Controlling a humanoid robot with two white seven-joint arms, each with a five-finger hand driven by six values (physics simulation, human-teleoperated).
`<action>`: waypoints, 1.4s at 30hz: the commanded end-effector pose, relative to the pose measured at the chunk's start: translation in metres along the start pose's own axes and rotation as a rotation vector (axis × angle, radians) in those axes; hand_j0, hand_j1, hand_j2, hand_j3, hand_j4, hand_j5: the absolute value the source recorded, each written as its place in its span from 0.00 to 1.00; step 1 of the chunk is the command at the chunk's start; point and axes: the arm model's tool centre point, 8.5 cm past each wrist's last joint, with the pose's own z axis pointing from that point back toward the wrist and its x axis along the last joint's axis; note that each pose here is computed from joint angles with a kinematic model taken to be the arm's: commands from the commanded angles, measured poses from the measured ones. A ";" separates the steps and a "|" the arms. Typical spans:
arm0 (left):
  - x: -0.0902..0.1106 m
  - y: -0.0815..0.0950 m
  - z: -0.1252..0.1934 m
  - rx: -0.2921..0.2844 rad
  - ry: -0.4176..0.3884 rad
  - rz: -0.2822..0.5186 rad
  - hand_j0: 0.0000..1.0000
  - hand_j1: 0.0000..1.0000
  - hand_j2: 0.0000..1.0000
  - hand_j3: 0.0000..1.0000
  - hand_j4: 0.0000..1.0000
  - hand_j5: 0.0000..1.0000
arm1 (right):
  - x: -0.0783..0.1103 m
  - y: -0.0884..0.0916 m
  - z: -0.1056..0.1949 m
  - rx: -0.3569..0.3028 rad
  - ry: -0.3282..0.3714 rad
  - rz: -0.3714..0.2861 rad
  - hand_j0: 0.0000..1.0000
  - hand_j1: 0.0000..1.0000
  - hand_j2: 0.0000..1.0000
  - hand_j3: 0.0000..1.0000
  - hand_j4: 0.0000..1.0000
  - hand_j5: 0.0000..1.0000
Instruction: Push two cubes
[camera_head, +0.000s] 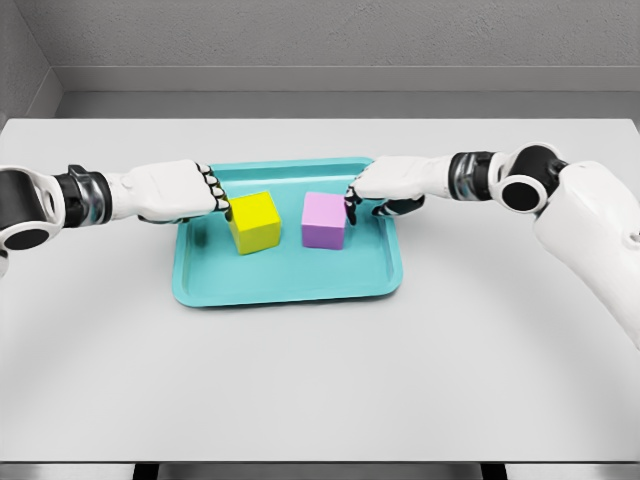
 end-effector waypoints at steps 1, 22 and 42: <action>-0.003 -0.002 0.002 -0.001 0.007 0.009 0.72 0.72 0.72 0.72 0.72 0.72 | 0.008 0.000 -0.010 0.013 -0.026 0.027 0.59 0.59 0.59 0.59 0.59 0.59; -0.032 -0.008 0.010 -0.016 0.076 0.060 0.74 0.74 0.74 0.74 0.74 0.74 | 0.026 -0.015 -0.030 -0.020 -0.073 0.038 0.59 0.59 0.59 0.59 0.59 0.59; -0.068 -0.025 0.073 -0.003 0.162 0.184 0.75 0.75 0.75 0.75 0.75 0.75 | 0.042 -0.048 0.048 -0.138 -0.059 0.221 0.58 0.58 0.58 0.58 0.58 0.58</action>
